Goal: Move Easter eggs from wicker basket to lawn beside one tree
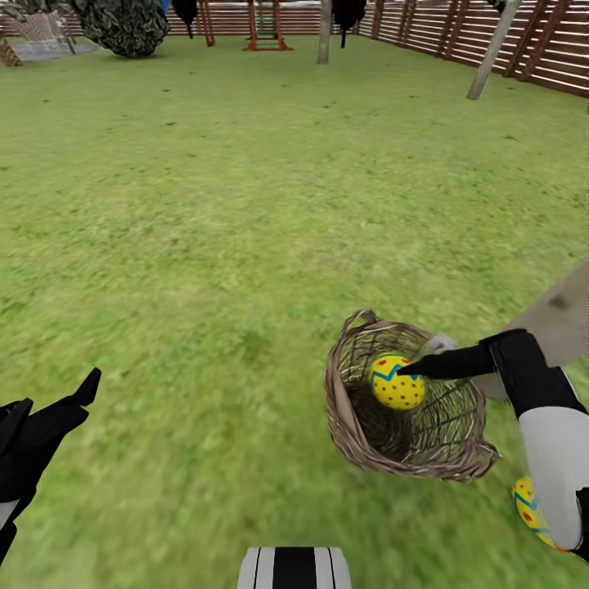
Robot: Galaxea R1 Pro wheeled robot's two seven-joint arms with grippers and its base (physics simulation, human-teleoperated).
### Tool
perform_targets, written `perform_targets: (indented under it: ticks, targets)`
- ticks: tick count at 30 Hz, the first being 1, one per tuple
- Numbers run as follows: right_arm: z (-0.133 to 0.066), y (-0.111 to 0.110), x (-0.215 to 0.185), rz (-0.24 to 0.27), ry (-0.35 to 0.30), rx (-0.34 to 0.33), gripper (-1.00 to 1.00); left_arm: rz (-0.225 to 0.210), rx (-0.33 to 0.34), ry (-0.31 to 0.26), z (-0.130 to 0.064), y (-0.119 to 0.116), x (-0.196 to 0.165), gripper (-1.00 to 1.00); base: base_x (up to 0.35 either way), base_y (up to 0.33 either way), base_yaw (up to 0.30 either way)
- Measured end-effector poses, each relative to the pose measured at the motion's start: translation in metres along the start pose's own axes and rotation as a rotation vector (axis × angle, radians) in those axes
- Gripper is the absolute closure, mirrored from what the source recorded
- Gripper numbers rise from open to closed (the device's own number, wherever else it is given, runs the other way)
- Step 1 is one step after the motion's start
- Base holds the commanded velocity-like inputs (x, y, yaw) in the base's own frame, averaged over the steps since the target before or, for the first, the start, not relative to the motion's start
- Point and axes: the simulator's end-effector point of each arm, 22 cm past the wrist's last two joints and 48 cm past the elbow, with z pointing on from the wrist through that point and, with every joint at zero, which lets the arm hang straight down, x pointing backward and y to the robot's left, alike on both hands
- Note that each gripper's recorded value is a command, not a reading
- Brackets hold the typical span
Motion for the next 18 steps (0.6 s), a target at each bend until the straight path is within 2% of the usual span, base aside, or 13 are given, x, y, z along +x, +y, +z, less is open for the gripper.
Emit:
perform_targets:
  ticks: [5,6,10,14,16,18]
  targets:
    - [-0.028,0.039,-0.004,-0.011,-0.021,-0.192,1.0,0.011,0.017,0.002,0.005,-0.009,-0.003,-1.0,0.0,0.0,0.0]
    - [-0.031,0.044,-0.006,-0.014,-0.028,-0.208,1.0,0.013,0.02,0.002,0.006,-0.01,-0.003,-1.0,0.0,0.0,0.0]
    - [-0.031,0.05,-0.008,-0.009,-0.047,-0.24,1.0,0.009,0.014,-0.013,0.003,-0.008,-0.005,-1.0,-0.041,0.0,0.0]
    - [-0.031,0.05,-0.008,-0.008,-0.048,-0.241,1.0,0.004,0.002,-0.014,0.0,-0.005,-0.005,-1.0,-0.31,0.0,0.0]
    - [-0.032,0.05,-0.009,-0.011,-0.05,-0.24,1.0,0.003,-0.001,-0.018,-0.001,-0.004,-0.005,-1.0,-0.106,0.0,0.0]
    - [-0.04,0.05,-0.018,-0.022,-0.082,-0.234,1.0,0.002,-0.002,-0.027,-0.002,-0.004,-0.006,-1.0,-0.015,0.0,0.0]
